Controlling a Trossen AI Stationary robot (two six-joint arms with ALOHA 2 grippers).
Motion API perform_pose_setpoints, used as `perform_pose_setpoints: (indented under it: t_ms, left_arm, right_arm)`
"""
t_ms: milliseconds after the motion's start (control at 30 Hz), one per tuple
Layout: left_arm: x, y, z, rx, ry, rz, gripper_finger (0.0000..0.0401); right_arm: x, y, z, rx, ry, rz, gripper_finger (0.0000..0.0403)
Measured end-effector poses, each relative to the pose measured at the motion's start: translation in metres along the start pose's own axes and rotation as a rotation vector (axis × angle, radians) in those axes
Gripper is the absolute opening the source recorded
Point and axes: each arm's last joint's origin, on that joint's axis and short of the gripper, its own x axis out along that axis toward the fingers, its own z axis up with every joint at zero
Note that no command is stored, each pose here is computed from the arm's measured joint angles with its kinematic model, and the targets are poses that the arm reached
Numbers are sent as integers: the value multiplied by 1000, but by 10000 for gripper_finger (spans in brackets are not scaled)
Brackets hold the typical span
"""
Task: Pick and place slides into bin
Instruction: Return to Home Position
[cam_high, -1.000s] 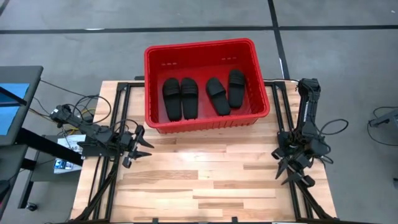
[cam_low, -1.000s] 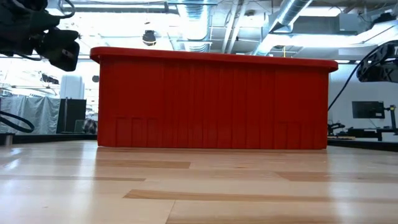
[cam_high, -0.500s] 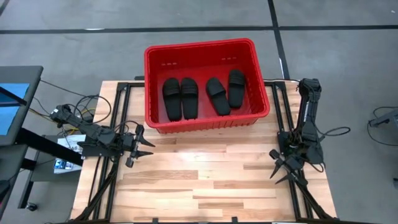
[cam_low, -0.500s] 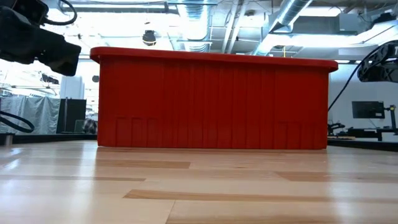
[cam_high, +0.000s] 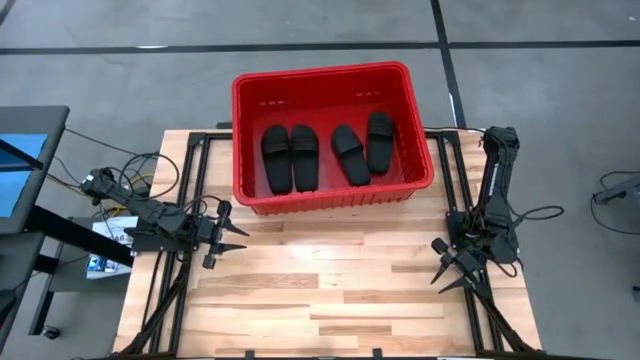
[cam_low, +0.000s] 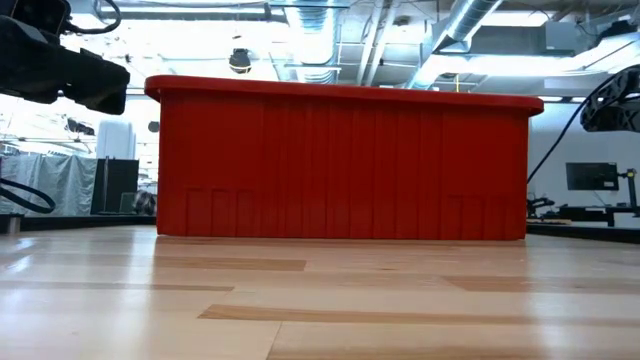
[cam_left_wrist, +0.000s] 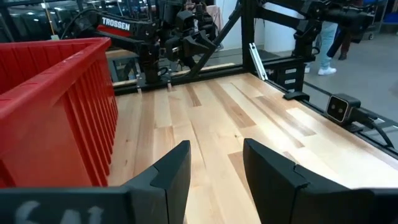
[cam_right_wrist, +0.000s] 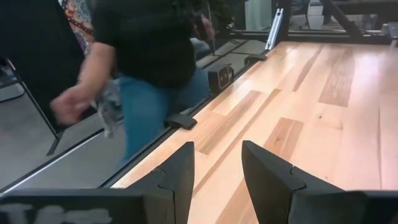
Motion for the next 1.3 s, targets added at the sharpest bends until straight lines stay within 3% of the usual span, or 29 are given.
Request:
perform_pose_setpoints:
  t_ms: [1300]
  left_arm:
    - [0,0,0,23,1,-1,139]
  right_arm:
    - [0,0,0,-1,1,0,124]
